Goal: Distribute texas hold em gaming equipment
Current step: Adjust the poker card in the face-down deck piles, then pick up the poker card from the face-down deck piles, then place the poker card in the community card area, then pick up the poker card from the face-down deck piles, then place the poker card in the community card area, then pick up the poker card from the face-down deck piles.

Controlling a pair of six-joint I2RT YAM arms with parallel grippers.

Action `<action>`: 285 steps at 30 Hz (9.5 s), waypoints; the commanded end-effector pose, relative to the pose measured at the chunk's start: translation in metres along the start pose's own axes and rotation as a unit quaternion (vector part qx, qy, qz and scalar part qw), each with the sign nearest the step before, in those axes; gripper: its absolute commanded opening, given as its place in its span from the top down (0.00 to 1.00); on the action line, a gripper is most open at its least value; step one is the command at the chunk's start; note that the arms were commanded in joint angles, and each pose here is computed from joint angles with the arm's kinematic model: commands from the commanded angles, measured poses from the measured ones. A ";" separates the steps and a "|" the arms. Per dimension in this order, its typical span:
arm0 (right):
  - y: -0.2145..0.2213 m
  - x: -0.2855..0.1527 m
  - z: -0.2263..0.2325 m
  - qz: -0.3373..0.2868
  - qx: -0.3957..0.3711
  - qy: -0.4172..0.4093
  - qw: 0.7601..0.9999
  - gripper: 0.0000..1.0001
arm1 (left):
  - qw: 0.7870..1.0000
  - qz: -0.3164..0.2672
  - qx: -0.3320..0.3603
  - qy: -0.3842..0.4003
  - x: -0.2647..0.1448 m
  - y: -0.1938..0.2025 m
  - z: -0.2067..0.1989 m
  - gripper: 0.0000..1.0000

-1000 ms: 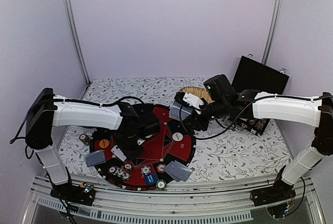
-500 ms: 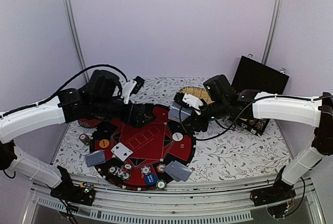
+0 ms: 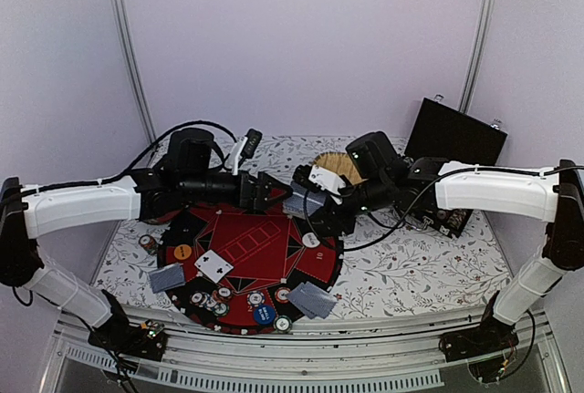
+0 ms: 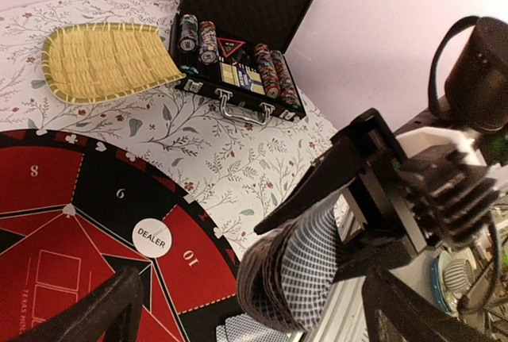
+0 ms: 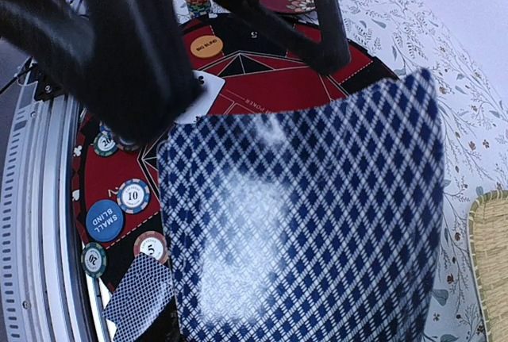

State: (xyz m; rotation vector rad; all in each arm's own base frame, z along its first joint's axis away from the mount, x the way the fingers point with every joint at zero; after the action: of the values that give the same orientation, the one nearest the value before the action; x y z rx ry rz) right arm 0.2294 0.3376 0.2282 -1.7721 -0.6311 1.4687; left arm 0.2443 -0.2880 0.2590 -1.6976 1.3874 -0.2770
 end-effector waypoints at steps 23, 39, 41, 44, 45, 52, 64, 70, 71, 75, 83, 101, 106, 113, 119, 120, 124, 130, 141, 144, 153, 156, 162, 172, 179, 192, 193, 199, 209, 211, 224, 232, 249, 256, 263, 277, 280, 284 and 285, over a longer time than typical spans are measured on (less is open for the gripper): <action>-0.020 -0.005 -0.001 -0.024 -0.017 0.007 1.000 0.56 | 1.000 0.004 0.022 0.019 -0.002 -0.002 -0.003 0.23; -0.020 -0.003 -0.004 -0.019 -0.017 0.011 1.000 0.56 | 0.999 0.016 0.025 0.041 0.000 -0.007 -0.002 1.00; -0.019 -0.003 -0.003 -0.018 -0.017 0.013 1.000 0.56 | 0.998 0.011 0.030 0.045 -0.005 -0.009 -0.006 1.00; -0.013 -0.003 -0.005 -0.015 -0.015 0.021 1.000 0.56 | 0.998 -0.004 0.038 0.045 -0.017 -0.010 -0.011 1.00; -0.012 -0.004 -0.006 -0.016 -0.014 0.023 0.999 0.56 | 0.998 -0.010 0.042 0.046 -0.020 -0.012 -0.013 1.00; 0.007 -0.003 -0.021 0.003 0.011 0.042 0.999 0.57 | 0.996 -0.022 0.061 0.055 -0.039 -0.018 -0.026 1.00; 0.023 -0.011 -0.040 0.017 0.038 0.075 0.996 0.57 | 0.924 -0.009 0.073 -0.375 -0.113 -0.027 0.038 1.00; 0.018 -0.017 -0.039 0.009 0.034 0.074 0.997 0.57 | 0.841 0.100 0.087 -0.525 -0.082 0.013 0.089 1.00; 0.018 -0.018 -0.039 0.009 0.034 0.074 0.997 0.57 | 0.831 0.110 0.102 -0.536 -0.073 0.018 0.091 1.00; 0.018 -0.020 -0.038 0.012 0.034 0.077 0.996 0.57 | 0.786 0.147 0.172 -0.575 -0.039 0.034 0.093 1.00; 0.017 -0.027 -0.038 0.010 0.032 0.085 0.996 0.57 | 0.715 0.271 0.226 -0.604 -0.006 0.090 0.112 1.00; 0.020 -0.032 -0.039 0.009 0.027 0.092 0.995 0.57 | 0.827 0.301 0.173 -0.442 0.023 0.134 0.097 1.00; 0.020 -0.032 -0.039 0.010 0.029 0.090 0.995 0.57 | 0.835 0.307 0.161 -0.427 0.026 0.137 0.094 1.00; 0.020 -0.032 -0.039 0.010 0.028 0.091 0.995 0.57 | 0.834 0.329 0.138 -0.421 0.021 0.146 0.093 1.00; 0.019 -0.032 -0.039 0.007 0.029 0.089 0.996 0.57 | 0.833 0.338 0.136 -0.416 0.017 0.146 0.090 0.83; 0.019 -0.032 -0.039 0.007 0.029 0.088 0.996 0.57 | 0.833 0.339 0.137 -0.415 0.017 0.146 0.090 0.77; 0.018 -0.033 -0.039 0.007 0.029 0.089 0.996 0.57 | 0.834 0.331 0.142 -0.418 0.015 0.141 0.088 0.65; 0.017 -0.035 -0.039 0.005 0.028 0.091 0.995 0.57 | 0.838 0.312 0.147 -0.423 0.010 0.130 0.083 0.63; 0.014 -0.035 -0.036 0.000 0.029 0.077 0.997 0.57 | 0.953 0.118 0.111 -0.256 -0.013 0.049 0.025 0.43; 0.010 -0.031 -0.035 -0.002 0.032 0.066 0.997 0.57 | 0.981 0.045 0.099 -0.160 -0.016 0.020 0.001 0.23; -0.014 -0.008 0.000 -0.029 -0.007 0.004 1.000 0.56 | 0.995 -0.030 0.088 -0.020 -0.012 -0.017 -0.032 0.02; -0.012 -0.001 0.004 -0.025 -0.006 -0.008 1.000 0.56 | 0.996 -0.007 0.083 -0.031 -0.002 -0.012 -0.024 0.07; -0.026 0.001 0.002 -0.038 -0.010 -0.010 0.999 0.56 | 0.995 0.017 0.088 -0.043 0.007 -0.006 -0.016 0.27; -0.021 -0.002 0.003 -0.033 -0.014 0.000 0.999 0.56 | 0.994 -0.007 0.081 -0.074 -0.009 -0.009 -0.006 0.65; -0.022 -0.004 0.003 -0.036 -0.014 0.002 0.999 0.56 | 0.995 -0.004 0.085 -0.043 -0.013 -0.010 -0.015 0.84; 0.000 -0.011 -0.019 -0.018 0.016 0.041 0.999 0.57 | 0.991 -0.069 0.110 -0.020 -0.071 -0.030 -0.044 1.00; 0.002 -0.013 -0.023 -0.017 0.021 0.047 0.999 0.57 | 0.990 -0.080 0.109 -0.033 -0.078 -0.035 -0.043 1.00; 0.011 -0.022 -0.034 -0.004 0.037 0.073 0.997 0.57 | 0.942 -0.073 0.083 -0.317 -0.103 -0.038 0.016 1.00; 0.010 -0.040 -0.032 -0.006 0.028 0.091 0.995 0.57 | 0.785 0.130 0.174 -0.581 -0.027 0.022 0.097 1.00; 0.011 -0.042 -0.031 -0.006 0.027 0.091 0.995 0.57 | 0.764 0.150 0.203 -0.593 -0.006 0.031 0.101 1.00; 0.014 -0.054 -0.029 -0.002 0.026 0.105 0.994 0.56 | 0.795 0.255 0.214 -0.508 0.058 0.099 0.113 1.00; 0.017 -0.058 -0.030 -0.003 0.027 0.110 0.994 0.56 | 0.836 0.260 0.183 -0.446 0.070 0.110 0.103 1.00; 0.017 -0.061 -0.029 -0.006 0.027 0.110 0.994 0.56 | 0.854 0.280 0.145 -0.414 0.067 0.115 0.093 0.61; 0.017 -0.061 -0.030 -0.005 0.026 0.108 0.994 0.56 | 0.893 0.256 0.131 -0.347 0.052 0.089 0.058 0.53; 0.016 -0.057 -0.029 -0.005 0.025 0.097 0.995 0.56 | 0.943 0.142 0.123 -0.273 0.011 0.029 0.011 0.31; -0.008 -0.036 -0.011 -0.034 0.000 0.039 0.999 0.56 | 0.994 -0.041 0.101 -0.017 0.004 -0.036 -0.050 0.06; -0.013 -0.032 -0.009 -0.043 -0.004 0.029 0.999 0.56 | 0.994 -0.021 0.098 -0.030 0.013 -0.030 -0.041 0.07; -0.019 -0.023 -0.003 -0.046 -0.010 0.016 0.999 0.56 | 0.992 -0.015 0.095 -0.079 0.020 -0.030 -0.027 0.11; -0.020 -0.022 -0.002 -0.046 -0.012 0.014 0.999 0.56 | 0.992 -0.013 0.094 -0.084 0.022 -0.030 -0.025 0.12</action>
State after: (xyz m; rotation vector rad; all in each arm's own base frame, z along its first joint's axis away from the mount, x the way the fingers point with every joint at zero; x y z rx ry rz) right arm 0.2281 0.3173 0.2434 -1.7797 -0.6201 1.4027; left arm 0.2425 -0.3212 0.2853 -1.5431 1.2345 -0.3122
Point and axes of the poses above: each gripper's point midway between its finger pads, its own x axis out along the fingers, its own z axis along the line the jaws close on, y = z × x, the point moved 7 cm from there along -x, back along the fingers, and after that the axes turned 2 degrees about -x, right-handed, at the moved point
